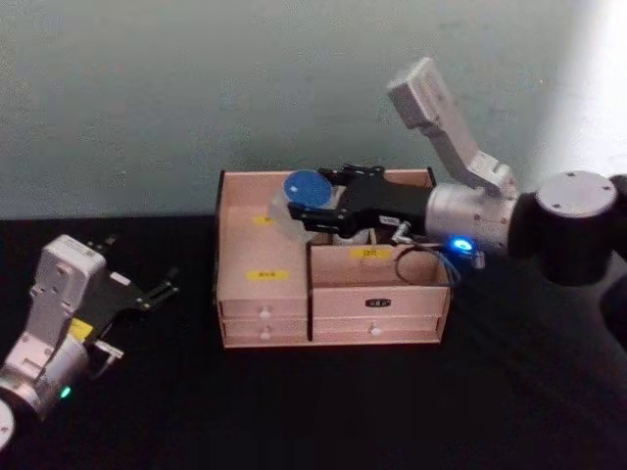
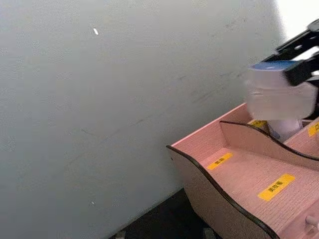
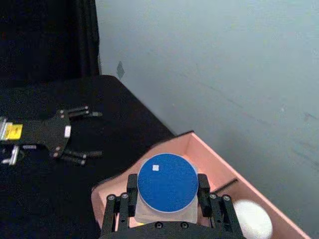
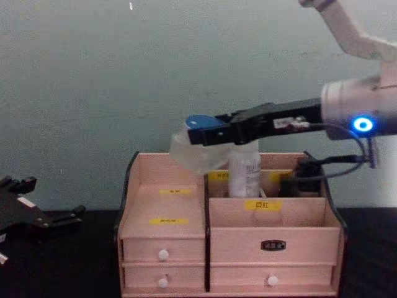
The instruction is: Pick up the facial cleanser and watermelon frost from the table and place them into the tiered storage box.
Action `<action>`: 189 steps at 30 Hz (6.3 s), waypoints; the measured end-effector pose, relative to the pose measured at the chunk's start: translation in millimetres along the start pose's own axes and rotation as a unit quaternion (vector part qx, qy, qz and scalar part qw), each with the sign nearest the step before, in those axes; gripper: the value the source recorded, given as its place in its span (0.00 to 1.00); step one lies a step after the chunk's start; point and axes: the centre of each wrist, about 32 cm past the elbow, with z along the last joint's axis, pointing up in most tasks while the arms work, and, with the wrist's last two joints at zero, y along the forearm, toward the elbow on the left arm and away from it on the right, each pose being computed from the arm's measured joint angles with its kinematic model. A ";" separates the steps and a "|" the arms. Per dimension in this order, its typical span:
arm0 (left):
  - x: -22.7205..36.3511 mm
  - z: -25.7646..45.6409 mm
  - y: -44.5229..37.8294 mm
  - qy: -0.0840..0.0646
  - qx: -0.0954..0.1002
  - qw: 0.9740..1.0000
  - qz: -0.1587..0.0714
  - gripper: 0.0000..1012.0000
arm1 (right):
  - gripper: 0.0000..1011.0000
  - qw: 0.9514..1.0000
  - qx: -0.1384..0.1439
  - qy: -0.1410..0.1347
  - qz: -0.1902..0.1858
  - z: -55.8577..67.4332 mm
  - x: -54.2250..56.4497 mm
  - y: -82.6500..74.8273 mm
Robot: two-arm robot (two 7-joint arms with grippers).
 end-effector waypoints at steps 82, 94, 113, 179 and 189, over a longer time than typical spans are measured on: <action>0.0 0.0 0.0 0.000 0.000 1.000 0.000 0.99 | 0.72 0.996 -0.058 0.057 0.024 -26.8 12.1 67.7; 0.0 0.0 0.0 0.000 0.000 1.000 0.000 0.99 | 0.99 0.996 -0.059 0.057 0.024 -27.2 12.0 67.7; 0.0 0.0 0.0 0.000 0.000 1.000 0.000 0.99 | 0.99 0.996 -0.058 0.057 0.025 -27.3 11.8 67.6; 0.0 0.0 0.0 0.000 0.000 1.000 0.000 0.99 | 0.99 0.939 0.020 0.046 -0.340 -77.7 -9.9 -54.5; 0.0 0.0 0.0 0.000 0.000 1.000 0.000 0.99 | 0.99 0.925 0.029 0.035 -0.377 -87.8 -14.8 -55.6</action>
